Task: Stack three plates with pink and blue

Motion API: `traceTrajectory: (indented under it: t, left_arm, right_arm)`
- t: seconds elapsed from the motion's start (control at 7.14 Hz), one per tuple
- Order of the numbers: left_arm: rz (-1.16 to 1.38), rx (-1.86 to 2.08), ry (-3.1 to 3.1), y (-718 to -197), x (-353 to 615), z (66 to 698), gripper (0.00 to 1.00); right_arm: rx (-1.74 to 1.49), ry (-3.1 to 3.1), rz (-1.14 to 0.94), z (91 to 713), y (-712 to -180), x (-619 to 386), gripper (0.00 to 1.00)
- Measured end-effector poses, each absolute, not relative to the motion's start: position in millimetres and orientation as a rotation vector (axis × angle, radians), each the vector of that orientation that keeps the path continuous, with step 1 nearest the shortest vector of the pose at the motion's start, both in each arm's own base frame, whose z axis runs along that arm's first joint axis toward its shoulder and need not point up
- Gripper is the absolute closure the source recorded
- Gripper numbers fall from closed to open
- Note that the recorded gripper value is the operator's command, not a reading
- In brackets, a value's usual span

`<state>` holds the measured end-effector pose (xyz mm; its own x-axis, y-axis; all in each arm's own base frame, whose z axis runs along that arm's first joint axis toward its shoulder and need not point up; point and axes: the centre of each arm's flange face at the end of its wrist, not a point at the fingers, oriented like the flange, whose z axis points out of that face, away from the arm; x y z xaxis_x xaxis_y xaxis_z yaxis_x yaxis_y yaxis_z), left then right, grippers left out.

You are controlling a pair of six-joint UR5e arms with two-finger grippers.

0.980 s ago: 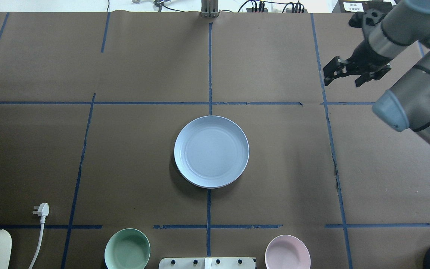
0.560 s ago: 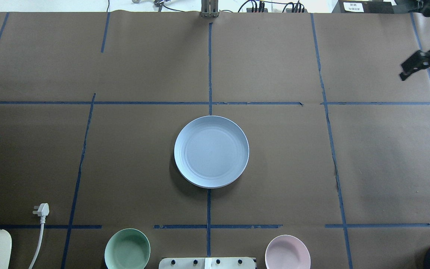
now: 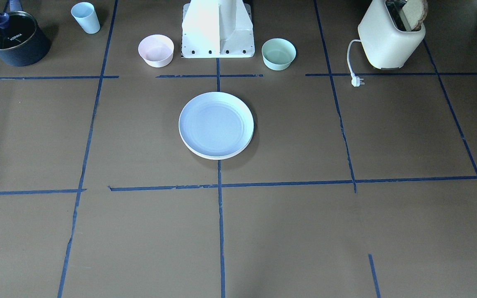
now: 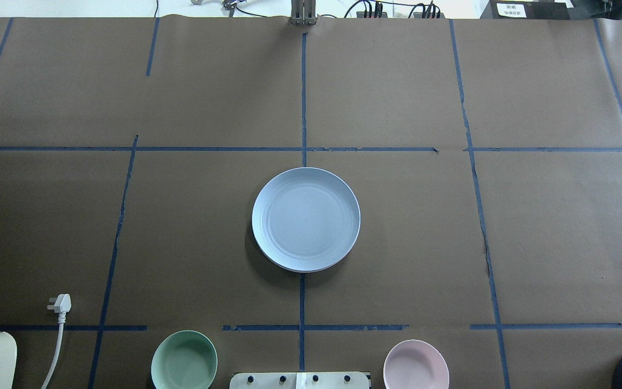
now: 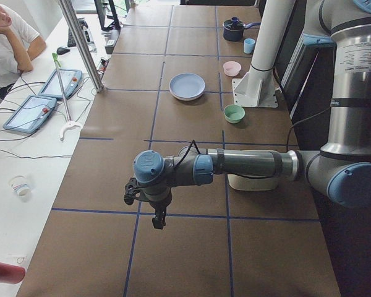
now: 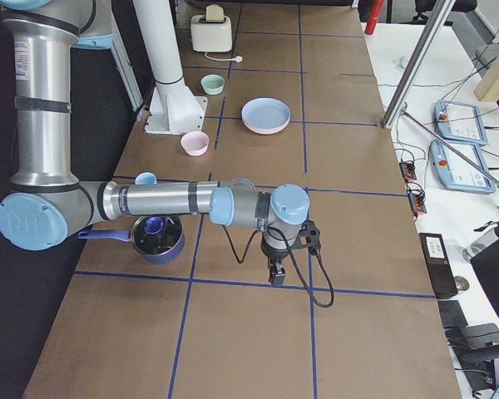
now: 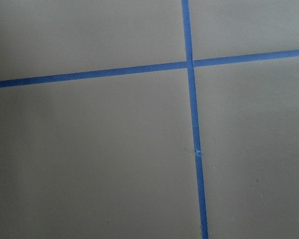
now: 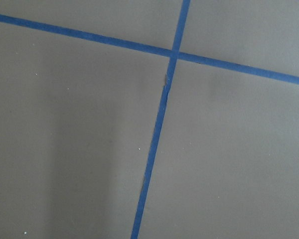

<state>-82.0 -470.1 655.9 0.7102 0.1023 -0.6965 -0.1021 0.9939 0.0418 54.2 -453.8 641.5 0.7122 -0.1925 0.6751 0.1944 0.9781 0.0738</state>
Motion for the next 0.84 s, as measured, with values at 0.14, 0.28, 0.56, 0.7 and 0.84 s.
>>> traceTrajectory:
  t: [0.14, 0.28, 0.56, 0.7, 0.84]
  left_arm:
    - [0.112, -0.002, 0.771, -468, -82, 657, 0.00]
    - [0.110, -0.008, 0.771, -465, -82, 660, 0.00]
    - [0.106, -0.018, 0.773, -458, -81, 665, 0.00]
    - [0.104, -0.020, 0.773, -456, -81, 666, 0.00]
    - [0.104, -0.021, 0.773, -456, -81, 666, 0.00]
  right_arm:
    - [-0.010, -0.750, -0.207, 646, -448, 57, 0.00]
    - [-0.011, -0.751, -0.202, 647, -447, 57, 0.00]
    - [-0.011, -0.752, -0.193, 647, -447, 57, 0.00]
    - [-0.010, -0.752, -0.193, 646, -447, 57, 0.00]
    - [-0.009, -0.752, -0.193, 646, -447, 57, 0.00]
